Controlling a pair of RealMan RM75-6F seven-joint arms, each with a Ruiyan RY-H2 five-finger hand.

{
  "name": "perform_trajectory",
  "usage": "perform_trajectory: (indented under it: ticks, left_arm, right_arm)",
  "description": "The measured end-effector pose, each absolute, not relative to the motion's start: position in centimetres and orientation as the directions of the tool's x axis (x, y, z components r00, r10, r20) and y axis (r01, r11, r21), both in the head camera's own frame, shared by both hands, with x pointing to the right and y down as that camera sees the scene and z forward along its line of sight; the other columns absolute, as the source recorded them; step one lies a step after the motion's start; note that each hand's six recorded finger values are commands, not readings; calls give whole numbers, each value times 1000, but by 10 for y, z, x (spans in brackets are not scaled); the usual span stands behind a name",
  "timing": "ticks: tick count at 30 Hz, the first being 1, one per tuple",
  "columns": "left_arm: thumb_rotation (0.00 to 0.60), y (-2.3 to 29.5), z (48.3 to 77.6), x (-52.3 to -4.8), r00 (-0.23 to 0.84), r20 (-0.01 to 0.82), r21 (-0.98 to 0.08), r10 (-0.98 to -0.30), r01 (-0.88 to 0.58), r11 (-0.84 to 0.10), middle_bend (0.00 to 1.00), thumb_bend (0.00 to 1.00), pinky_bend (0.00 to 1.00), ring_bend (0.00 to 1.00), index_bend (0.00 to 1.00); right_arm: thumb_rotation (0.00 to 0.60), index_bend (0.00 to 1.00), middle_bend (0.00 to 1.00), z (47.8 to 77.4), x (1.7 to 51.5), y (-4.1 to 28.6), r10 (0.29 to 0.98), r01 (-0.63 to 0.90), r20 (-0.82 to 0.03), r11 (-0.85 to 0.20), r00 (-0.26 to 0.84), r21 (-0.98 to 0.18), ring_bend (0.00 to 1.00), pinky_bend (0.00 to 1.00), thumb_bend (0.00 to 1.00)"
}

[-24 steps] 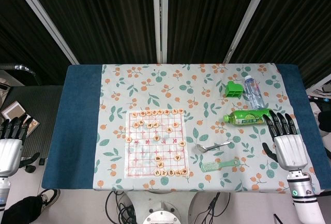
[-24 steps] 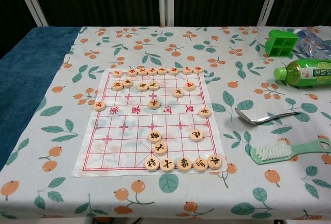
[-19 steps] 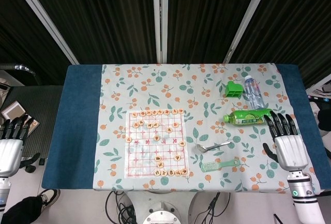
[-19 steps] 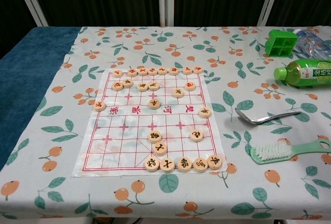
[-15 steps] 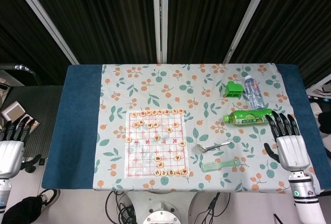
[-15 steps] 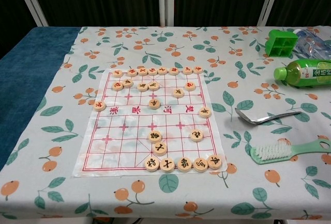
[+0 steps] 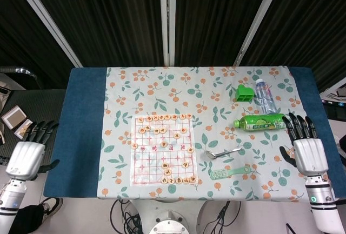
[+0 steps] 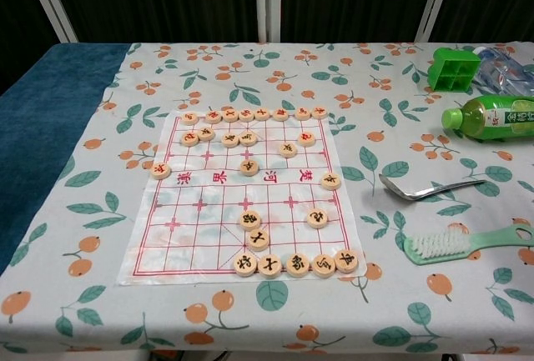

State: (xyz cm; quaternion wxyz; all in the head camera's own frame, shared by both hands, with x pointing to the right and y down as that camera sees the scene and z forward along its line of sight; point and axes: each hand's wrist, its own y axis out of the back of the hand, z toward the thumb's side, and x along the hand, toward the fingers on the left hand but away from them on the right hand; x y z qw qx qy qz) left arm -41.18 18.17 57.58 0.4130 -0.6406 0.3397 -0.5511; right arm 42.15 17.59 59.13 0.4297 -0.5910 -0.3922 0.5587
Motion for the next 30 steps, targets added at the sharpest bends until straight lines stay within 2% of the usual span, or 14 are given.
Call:
perform_trajectory:
  ticks: [7, 11, 17, 21, 25, 30]
  left_arm:
    - [600, 167, 601, -370, 271, 465, -861, -843, -85, -502, 64, 150, 0, 0, 98]
    - [600, 155, 619, -327, 392, 474, -846, -788, -45, -531, 88, 160, 0, 0, 100]
    - [600, 145, 645, -270, 520, 480, -837, -707, 29, -547, 93, 219, 0, 0, 86]
    - [600, 141, 661, -240, 571, 480, -829, -666, 47, -558, 93, 225, 0, 0, 93]
    - [600, 133, 677, -221, 589, 472, -821, -656, 24, -570, 93, 231, 0, 0, 116]
    - [600, 127, 700, -193, 618, 470, -789, -630, -25, -614, 109, 235, 0, 0, 210]
  right_arm:
    - [600, 0, 0, 591, 428, 177, 945, -10, -323, -323, 58, -946, 0, 0, 236]
    - [600, 0, 0, 588, 432, 180, 948, -14, -314, -314, 53, -949, 0, 0, 237]
    - [600, 0, 0, 582, 443, 188, 952, -1, -304, -304, 23, -953, 0, 0, 236]
    - [600, 0, 0, 577, 450, 192, 956, 12, -293, -293, 6, -956, 0, 0, 236]
    - [600, 0, 0, 573, 453, 193, 960, 15, -281, -281, -1, -960, 0, 0, 236]
    - [600, 0, 0, 570, 454, 192, 964, 20, -265, -265, -2, -964, 0, 0, 236]
